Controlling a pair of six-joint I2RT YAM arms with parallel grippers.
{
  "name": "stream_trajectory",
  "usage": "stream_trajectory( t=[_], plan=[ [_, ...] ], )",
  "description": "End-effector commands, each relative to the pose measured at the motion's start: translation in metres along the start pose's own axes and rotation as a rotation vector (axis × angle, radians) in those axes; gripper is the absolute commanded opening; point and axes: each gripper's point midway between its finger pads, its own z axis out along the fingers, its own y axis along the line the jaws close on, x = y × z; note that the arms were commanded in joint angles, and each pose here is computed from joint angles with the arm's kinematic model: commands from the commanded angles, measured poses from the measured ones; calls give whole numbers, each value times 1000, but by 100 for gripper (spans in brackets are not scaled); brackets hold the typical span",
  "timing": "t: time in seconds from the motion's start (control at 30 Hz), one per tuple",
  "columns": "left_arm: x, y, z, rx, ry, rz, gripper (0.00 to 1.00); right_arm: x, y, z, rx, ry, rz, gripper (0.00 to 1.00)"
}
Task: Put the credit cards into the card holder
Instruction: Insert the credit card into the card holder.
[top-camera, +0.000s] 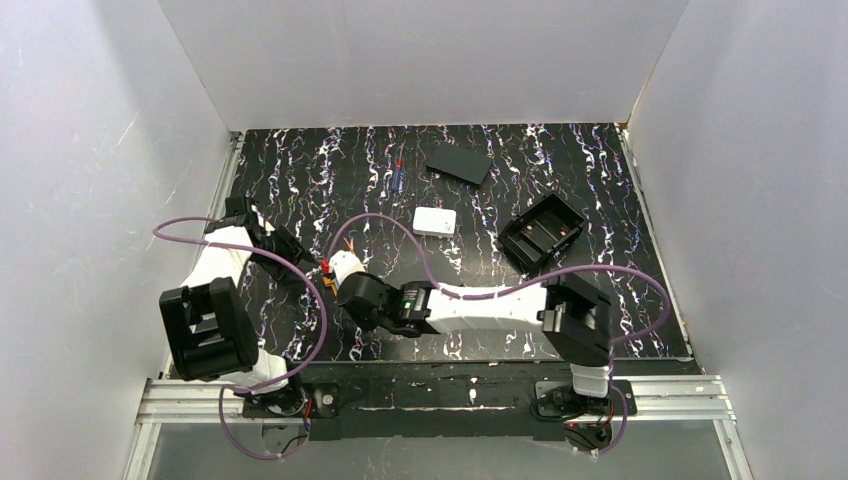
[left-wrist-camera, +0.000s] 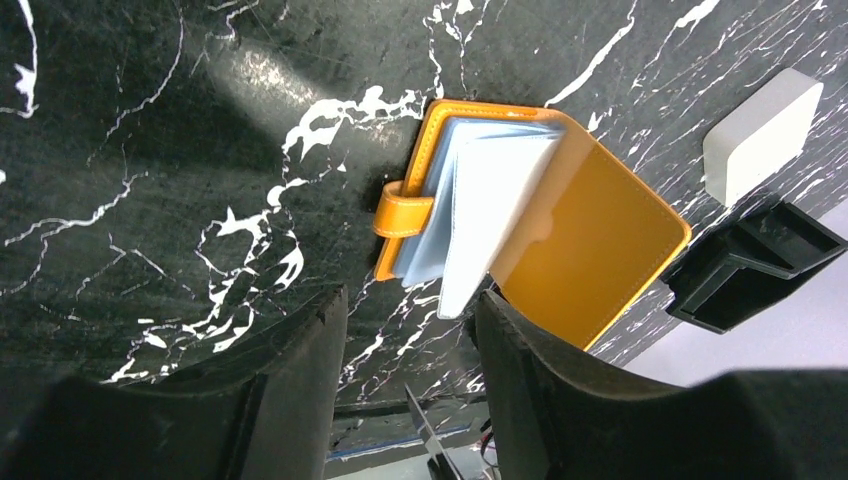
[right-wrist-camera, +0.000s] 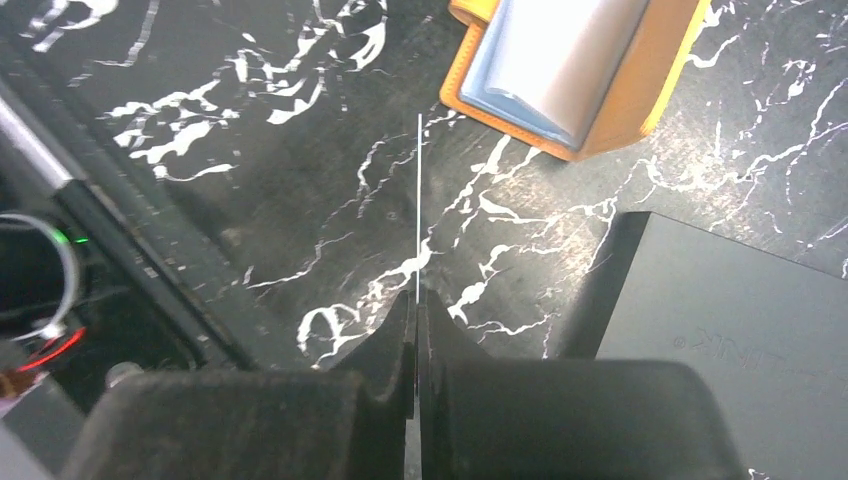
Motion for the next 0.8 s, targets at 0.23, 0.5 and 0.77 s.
stream_trajectory(
  t=[0.23, 0.5, 0.77],
  plan=[
    [3, 4, 15, 43, 35, 56, 47, -22, -12, 36, 171, -33, -82, 1],
    [10, 0, 17, 82, 63, 69, 44, -24, -28, 61, 295, -15, -140, 1],
    [15, -3, 19, 99, 87, 80, 44, -33, -66, 50, 367, -38, -61, 1]
  ],
)
